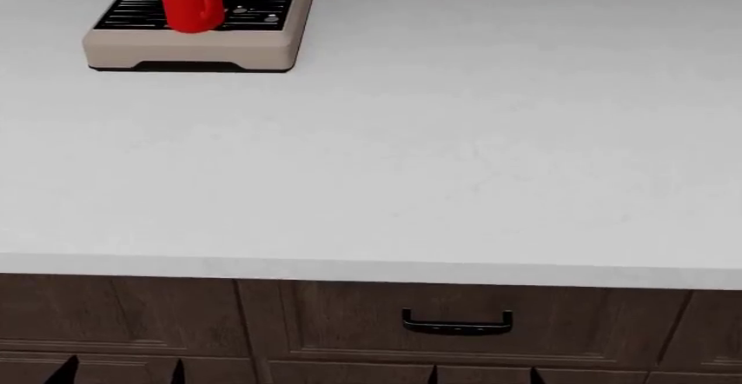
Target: Pick the mug from under the coffee machine dispenser and place it on the counter.
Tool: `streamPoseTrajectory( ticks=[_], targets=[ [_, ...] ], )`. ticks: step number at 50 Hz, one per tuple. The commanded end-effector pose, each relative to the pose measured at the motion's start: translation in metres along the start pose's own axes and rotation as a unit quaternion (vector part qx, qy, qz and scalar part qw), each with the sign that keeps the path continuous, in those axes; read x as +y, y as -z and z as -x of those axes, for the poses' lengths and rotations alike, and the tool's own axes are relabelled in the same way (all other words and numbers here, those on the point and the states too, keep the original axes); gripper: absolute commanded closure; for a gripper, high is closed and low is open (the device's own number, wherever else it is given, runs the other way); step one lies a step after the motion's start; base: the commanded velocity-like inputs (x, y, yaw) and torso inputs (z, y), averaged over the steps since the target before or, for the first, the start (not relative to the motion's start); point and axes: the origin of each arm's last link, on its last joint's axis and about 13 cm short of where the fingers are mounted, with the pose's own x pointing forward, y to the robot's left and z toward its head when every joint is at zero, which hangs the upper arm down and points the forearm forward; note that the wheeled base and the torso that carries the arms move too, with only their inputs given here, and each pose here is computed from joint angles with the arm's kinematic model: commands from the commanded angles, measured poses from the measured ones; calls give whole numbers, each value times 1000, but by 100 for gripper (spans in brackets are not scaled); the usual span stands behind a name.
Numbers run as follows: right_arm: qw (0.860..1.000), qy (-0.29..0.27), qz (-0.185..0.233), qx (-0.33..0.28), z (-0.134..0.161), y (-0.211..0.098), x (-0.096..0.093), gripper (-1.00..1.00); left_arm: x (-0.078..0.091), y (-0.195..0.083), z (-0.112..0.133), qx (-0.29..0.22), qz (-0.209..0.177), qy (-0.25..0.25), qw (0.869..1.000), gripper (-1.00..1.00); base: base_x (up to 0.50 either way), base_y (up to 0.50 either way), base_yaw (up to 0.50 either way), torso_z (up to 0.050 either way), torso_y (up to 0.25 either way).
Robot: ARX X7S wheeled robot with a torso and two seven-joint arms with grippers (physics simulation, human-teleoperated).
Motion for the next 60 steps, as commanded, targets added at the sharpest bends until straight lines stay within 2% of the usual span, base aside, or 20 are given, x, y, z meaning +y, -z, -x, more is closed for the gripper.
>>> streamPoseTrajectory(
  ticks=[1, 3, 5, 6, 7, 12, 20, 21, 26, 35, 42, 46, 48, 55, 60],
  targets=[
    [1000, 5, -4, -7, 0, -2, -1, -100, 0, 0, -1, 5, 5, -3, 1000, -100, 0, 0, 0, 0, 0],
    [1000, 0, -11, -4, 0, -3, 0, -100, -3, -3, 0, 9, -6, 5, 1000, -100, 0, 0, 0, 0, 0],
    [1000, -1, -28, -3, -1, -7, 0, -100, -3, -10, 0, 13, 2, 2, 1000, -100, 0, 0, 0, 0, 0],
    [1000, -5, -22, -7, -1, -12, 2, -100, -3, -21, -1, -1, 14, 7, 1000, -100, 0, 0, 0, 0, 0],
    [1000, -9, -16, -9, -1, -19, 3, -100, -4, -33, -1, -7, 4, 5, 1000, -100, 0, 0, 0, 0, 0],
    [1000, -12, -7, -23, -2, -58, 0, -100, -4, -78, -1, -13, 10, 8, 1000, -100, 0, 0, 0, 0, 0],
    [999, -17, -10, -46, 1, -94, -2, -100, -7, -114, 3, -17, 9, 33, 999, -100, 0, 0, 0, 0, 0],
    [999, -16, -10, -50, 3, -100, -2, -100, -7, -122, 5, -22, 22, 46, 998, -100, 0, 0, 0, 0, 0],
    [997, -18, -15, -70, 11, -125, -5, -100, -6, -147, 14, -25, 24, 51, 998, -100, 0, 0, 0, 0, 0],
    [995, -30, -5, -96, 21, -157, -6, -100, -6, -175, 27, -45, 7, 49, 998, -100, 0, 0, 0, 0, 0],
    [992, -35, 4, -123, 31, -178, -6, -100, -5, -192, 39, -70, 16, 37, 997, -100, 0, 0, 0, 0, 0],
    [990, -35, 6, -133, 33, -185, -8, -100, -2, -201, 45, -84, 16, 25, 996, -100, 0, 0, 0, 0, 0],
    [989, -28, 27, -140, 35, -186, -8, -100, -1, -203, 46, -90, 12, 11, 996, -100, 0, 0, 0, 0, 0],
    [987, -24, 24, -159, 42, -198, -7, -100, 3, -218, 54, -114, 16, -9, 993, -100, 0, 0, 0, 0, 0],
    [986, -19, 18, -163, 45, -200, -7, -100, 4, -216, 56, -116, 19, -13, 993, -100, 0, 0, 0, 0, 0]
  ],
)
